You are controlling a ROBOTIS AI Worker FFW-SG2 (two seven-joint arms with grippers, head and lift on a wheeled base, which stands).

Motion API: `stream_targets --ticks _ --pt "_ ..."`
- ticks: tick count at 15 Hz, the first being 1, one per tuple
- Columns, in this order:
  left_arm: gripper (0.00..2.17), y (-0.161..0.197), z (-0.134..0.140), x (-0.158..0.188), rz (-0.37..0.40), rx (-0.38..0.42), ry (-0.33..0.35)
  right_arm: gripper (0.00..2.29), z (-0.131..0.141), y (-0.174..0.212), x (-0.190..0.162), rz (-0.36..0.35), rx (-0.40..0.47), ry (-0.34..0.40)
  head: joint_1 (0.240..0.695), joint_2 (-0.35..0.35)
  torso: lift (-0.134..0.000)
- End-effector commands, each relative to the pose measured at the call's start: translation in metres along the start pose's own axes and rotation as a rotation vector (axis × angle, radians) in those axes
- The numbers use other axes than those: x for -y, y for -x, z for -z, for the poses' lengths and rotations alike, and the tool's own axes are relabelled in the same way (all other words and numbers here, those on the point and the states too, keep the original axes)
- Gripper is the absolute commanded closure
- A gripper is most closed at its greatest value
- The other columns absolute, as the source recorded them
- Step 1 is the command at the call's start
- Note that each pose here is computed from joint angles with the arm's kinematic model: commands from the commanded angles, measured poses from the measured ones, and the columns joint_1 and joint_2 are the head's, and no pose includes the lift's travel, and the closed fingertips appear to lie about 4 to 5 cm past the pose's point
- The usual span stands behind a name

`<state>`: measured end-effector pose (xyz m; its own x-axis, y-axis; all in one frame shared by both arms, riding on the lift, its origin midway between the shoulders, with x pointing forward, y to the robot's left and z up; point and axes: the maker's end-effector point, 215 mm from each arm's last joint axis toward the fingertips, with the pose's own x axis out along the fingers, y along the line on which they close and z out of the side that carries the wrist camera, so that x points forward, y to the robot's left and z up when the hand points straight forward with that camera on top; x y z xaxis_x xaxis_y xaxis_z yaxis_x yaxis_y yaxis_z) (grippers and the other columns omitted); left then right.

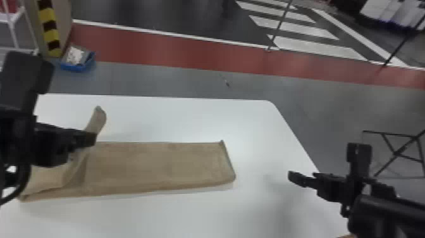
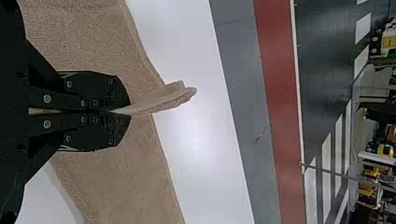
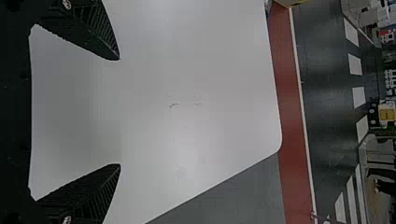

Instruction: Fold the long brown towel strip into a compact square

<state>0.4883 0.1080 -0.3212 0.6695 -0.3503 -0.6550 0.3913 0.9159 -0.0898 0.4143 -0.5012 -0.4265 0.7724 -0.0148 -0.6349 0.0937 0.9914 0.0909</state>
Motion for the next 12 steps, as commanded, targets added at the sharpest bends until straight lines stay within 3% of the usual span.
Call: stream_targets --ticks 1,7,10,11,12 --pt "1.91 -0.017 0.014 0.012 -0.002 -0.053 -0.017 0.06 -0.001 0.003 0.005 0.003 0.004 0.001 0.695 -0.35 -0.125" --pt "1.91 -0.028 0.015 0.016 -0.052 -0.073 -0.059 0.06 -0.021 0.015 -0.005 -0.019 0.04 -0.002 0.695 -0.35 -0.125" --pt "1.79 -0.031 0.015 0.018 -0.104 -0.075 -0.085 0.06 -0.022 0.013 -0.008 -0.023 0.039 -0.002 0.695 -0.35 -0.125" --pt "1.12 -0.032 0.016 0.022 -0.106 -0.077 -0.093 0.06 -0.022 0.013 -0.009 -0.024 0.039 -0.001 0.695 -0.35 -0.125" --pt "0.14 -0.034 0.023 0.031 -0.089 -0.087 -0.101 0.06 -0.022 0.013 -0.009 -0.024 0.038 0.0 0.695 -0.35 -0.125"
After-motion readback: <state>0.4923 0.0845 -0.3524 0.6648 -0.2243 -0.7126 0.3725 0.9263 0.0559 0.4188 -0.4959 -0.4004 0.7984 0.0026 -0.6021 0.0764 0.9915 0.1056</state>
